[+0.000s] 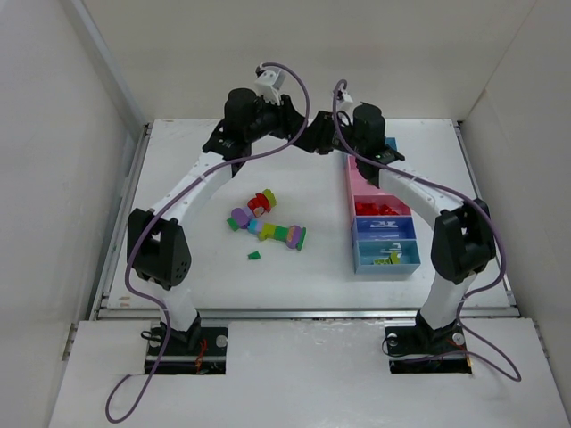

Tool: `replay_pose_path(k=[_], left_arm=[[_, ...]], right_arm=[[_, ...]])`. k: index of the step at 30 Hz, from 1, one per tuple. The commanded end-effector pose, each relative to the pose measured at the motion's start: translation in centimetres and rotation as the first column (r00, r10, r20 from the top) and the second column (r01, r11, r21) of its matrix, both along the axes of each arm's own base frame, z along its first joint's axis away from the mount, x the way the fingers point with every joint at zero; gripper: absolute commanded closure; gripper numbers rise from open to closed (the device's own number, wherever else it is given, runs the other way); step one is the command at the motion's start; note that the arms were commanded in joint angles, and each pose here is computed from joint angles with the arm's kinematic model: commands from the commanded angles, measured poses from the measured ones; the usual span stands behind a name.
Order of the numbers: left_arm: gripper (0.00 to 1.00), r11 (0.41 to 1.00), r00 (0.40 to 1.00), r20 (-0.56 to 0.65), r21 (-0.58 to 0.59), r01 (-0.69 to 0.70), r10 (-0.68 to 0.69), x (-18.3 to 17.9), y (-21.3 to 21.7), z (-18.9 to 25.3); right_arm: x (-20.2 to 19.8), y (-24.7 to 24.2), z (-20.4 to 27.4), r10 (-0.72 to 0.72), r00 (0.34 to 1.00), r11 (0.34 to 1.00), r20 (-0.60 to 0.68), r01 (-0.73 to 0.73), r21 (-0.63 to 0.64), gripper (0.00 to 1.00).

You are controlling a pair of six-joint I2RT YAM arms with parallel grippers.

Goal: Sort the legos into containers by color

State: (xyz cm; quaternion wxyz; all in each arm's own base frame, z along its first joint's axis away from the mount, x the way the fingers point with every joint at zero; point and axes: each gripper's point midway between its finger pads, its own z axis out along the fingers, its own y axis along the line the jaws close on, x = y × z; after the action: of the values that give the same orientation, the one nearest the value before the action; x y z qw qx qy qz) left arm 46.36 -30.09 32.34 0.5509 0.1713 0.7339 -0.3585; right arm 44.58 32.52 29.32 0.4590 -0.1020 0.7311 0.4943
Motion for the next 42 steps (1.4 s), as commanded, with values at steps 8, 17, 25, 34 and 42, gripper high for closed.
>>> replay_pose_path(k=[8,17,25,34,42], left_arm=[[1.0,0.998,0.999,0.033,-0.07,0.003,-0.001,-1.0,0.7,3.7],[1.0,0.99,0.981,0.141,-0.059,-0.126,0.133,5.3,3.7,6.1],[1.0,0.991,0.989,0.084,-0.064,-0.12,0.125,7.9,3.8,3.3],[1.0,0.992,0.992,0.015,0.017,-0.127,0.127,8.3,4.4,-1.2],[1.0,0.986,0.986,-0.026,0.041,-0.164,0.165,8.0,6.1,-3.2]], right_arm=[[0.7,-0.8,0.5,-0.04,0.999,0.999,0.029,0.039,0.026,1.0],[0.6,-4.4,-5.6,-0.074,0.992,0.992,-0.104,0.063,-0.107,1.0],[3.8,-7.6,-10.0,-0.148,0.959,0.975,-0.241,0.101,-0.199,1.0],[11.5,-19.0,-12.3,-0.472,0.709,0.877,-0.524,0.438,-0.197,1.0],[12.6,-22.4,-13.8,-0.527,0.627,0.837,-0.575,0.502,-0.219,1.0]])
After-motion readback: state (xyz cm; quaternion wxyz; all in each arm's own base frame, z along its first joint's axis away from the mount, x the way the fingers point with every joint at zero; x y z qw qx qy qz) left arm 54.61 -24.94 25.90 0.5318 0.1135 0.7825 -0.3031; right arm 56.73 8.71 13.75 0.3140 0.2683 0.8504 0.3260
